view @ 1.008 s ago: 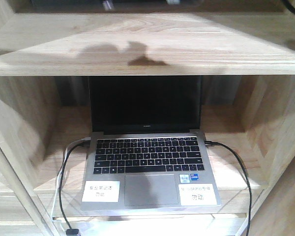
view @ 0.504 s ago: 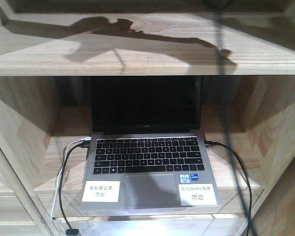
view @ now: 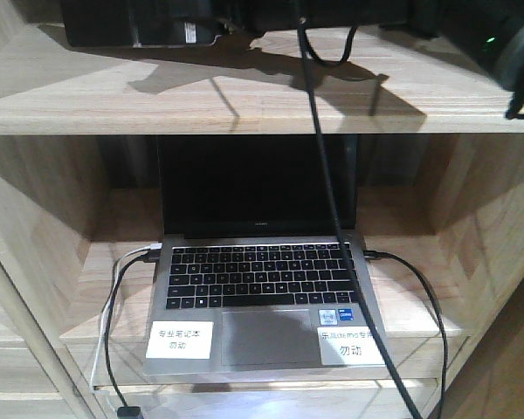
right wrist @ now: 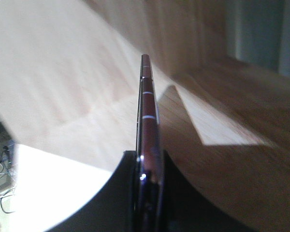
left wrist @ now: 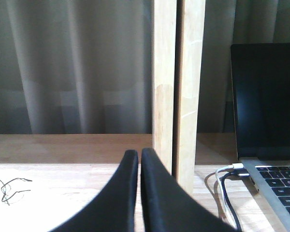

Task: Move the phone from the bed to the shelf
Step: 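Lower the phone onto the upper shelf and open the right gripper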

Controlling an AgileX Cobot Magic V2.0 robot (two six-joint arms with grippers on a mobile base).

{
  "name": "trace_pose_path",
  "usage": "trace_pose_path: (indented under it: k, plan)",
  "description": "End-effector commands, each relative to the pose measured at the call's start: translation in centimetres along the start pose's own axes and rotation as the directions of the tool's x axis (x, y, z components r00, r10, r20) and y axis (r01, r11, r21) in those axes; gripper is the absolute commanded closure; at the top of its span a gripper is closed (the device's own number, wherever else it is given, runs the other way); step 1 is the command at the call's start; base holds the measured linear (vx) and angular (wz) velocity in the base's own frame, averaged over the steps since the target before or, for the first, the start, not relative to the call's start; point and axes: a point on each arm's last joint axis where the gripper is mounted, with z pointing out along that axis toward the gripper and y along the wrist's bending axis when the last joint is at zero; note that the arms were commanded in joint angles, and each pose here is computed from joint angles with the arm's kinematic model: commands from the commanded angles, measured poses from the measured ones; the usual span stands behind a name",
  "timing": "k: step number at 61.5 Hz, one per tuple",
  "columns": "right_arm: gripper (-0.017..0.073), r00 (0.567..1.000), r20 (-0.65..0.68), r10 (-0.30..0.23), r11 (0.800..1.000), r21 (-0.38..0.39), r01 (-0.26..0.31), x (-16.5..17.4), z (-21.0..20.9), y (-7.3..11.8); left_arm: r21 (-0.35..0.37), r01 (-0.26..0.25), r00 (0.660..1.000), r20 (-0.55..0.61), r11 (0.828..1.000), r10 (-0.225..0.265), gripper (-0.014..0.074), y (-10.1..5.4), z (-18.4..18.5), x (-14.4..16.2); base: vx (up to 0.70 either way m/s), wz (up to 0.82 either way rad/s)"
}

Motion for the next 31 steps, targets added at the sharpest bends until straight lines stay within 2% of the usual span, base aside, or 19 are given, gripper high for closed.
trace_pose_path:
  k: [1,19,31]
  plan:
    - [0.0561,0.991,0.131,-0.009,1.0,0.02,0.006,-2.8,-1.6,1.2,0.006,0.019,0.995,0.103,1.0,-0.019,0.0592,0.0,-0.2,-1.5,0.0,0.0]
    - [0.054,0.991,0.13,0.01,0.999,0.043,-0.016,-2.1,-0.8,0.2,0.006,0.019,0.995,0.103,1.0,-0.019,0.0592,0.0,-0.2,-1.5,0.0,0.0]
    - [0.042,0.991,0.131,0.009,0.999,0.048,-0.015,-2.1,-0.8,0.1,0.006,0.019,0.995,0.103,1.0,-0.019,0.0592,0.0,-0.2,-1.5,0.0,0.0]
